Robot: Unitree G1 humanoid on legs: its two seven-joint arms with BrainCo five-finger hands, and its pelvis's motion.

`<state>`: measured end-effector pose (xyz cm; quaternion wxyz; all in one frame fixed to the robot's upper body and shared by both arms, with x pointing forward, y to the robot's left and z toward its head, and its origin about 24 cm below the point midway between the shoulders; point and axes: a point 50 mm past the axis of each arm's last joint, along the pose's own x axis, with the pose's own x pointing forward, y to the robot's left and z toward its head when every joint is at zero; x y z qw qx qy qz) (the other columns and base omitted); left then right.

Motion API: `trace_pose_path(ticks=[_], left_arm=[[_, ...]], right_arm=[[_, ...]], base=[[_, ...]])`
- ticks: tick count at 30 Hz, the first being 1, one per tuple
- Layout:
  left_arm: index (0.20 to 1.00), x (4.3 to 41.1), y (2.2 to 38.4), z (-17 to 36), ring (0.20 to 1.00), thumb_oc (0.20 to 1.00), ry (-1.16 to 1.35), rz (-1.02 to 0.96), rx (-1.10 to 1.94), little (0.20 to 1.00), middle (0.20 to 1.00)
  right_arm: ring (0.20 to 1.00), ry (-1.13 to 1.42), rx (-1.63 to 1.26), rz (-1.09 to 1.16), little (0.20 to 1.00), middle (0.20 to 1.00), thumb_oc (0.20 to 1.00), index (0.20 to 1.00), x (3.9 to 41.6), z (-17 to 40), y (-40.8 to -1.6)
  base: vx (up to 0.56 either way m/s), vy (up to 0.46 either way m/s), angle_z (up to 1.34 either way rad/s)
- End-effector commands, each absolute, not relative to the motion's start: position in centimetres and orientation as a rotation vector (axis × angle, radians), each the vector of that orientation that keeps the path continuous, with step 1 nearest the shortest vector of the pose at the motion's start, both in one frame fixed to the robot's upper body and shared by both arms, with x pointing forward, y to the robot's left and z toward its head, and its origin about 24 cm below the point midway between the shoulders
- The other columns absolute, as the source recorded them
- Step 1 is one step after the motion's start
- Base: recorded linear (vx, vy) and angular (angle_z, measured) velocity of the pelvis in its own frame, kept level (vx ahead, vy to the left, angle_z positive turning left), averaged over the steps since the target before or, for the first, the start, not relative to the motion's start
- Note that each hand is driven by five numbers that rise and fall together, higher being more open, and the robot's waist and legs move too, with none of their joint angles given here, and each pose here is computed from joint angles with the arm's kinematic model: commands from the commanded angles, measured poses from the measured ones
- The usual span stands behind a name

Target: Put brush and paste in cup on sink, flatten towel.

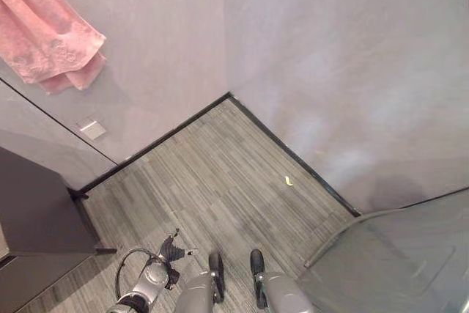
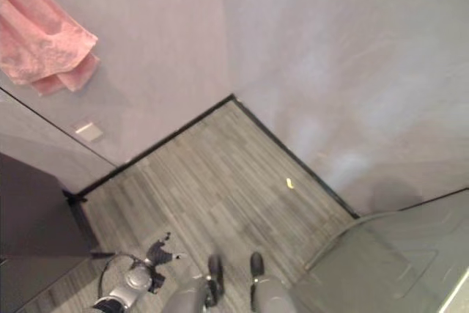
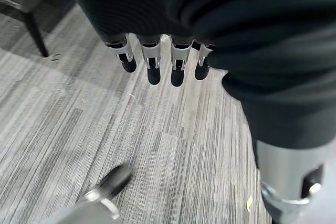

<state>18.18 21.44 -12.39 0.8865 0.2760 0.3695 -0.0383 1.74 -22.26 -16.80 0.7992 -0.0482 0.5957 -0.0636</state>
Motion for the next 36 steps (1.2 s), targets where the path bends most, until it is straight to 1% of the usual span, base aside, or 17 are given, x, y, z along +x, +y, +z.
trace_pose_path(ticks=[1, 4, 10, 16, 22, 28, 36], left_arm=[[1.0, 19.1, 22.7, -11.2, 1.0, 1.0, 0.697, -0.111, 0.655, 1.0, 1.0], [1.0, 19.1, 22.7, -11.1, 1.0, 1.0, 0.696, -0.115, 0.662, 1.0, 1.0], [1.0, 20.8, 22.8, -9.8, 1.0, 1.0, 0.62, -0.124, 0.711, 1.0, 1.0], [1.0, 21.3, 22.6, -9.7, 1.0, 1.0, 0.608, -0.151, 0.739, 1.0, 1.0], [1.0, 20.0, 22.4, -10.7, 1.0, 1.0, 0.659, -0.157, 0.731, 1.0, 1.0], [1.0, 17.1, 23.3, -12.4, 1.0, 1.0, 0.776, -0.137, 0.707, 1.0, 1.0], [1.0, 15.6, 23.4, -13.1, 1.0, 1.0, 0.828, -0.153, 0.717, 1.0, 1.0]], right_arm=[[1.0, 0.934, -0.185, -0.249, 1.0, 1.0, 1.0, 1.0, 12.4, -13.5, -26.8], [1.0, 0.951, -0.186, -0.247, 1.0, 1.0, 1.0, 1.0, 12.0, -13.7, -26.7], [1.0, 0.93, -0.157, -0.24, 1.0, 1.0, 1.0, 1.0, 12.6, -13.7, -26.0], [1.0, 0.957, -0.173, -0.223, 1.0, 1.0, 1.0, 1.0, 11.9, -14.1, -25.6], [1.0, 0.972, -0.21, -0.231, 1.0, 1.0, 1.0, 1.0, 11.7, -14.2, -25.7], [1.0, 0.945, -0.212, -0.177, 1.0, 1.0, 1.0, 1.0, 12.5, -14.0, -25.1], [1.0, 0.956, -0.207, -0.134, 1.0, 1.0, 1.0, 1.0, 12.2, -14.3, -24.3]], base=[[0.32, 0.171, 0.49], [0.27, 0.165, 0.17], [0.19, 0.125, 0.12], [0.19, -0.023, 0.29], [0.1, -0.071, 0.41], [0.06, -0.06, -0.11], [0.02, -0.03, 0.15]])
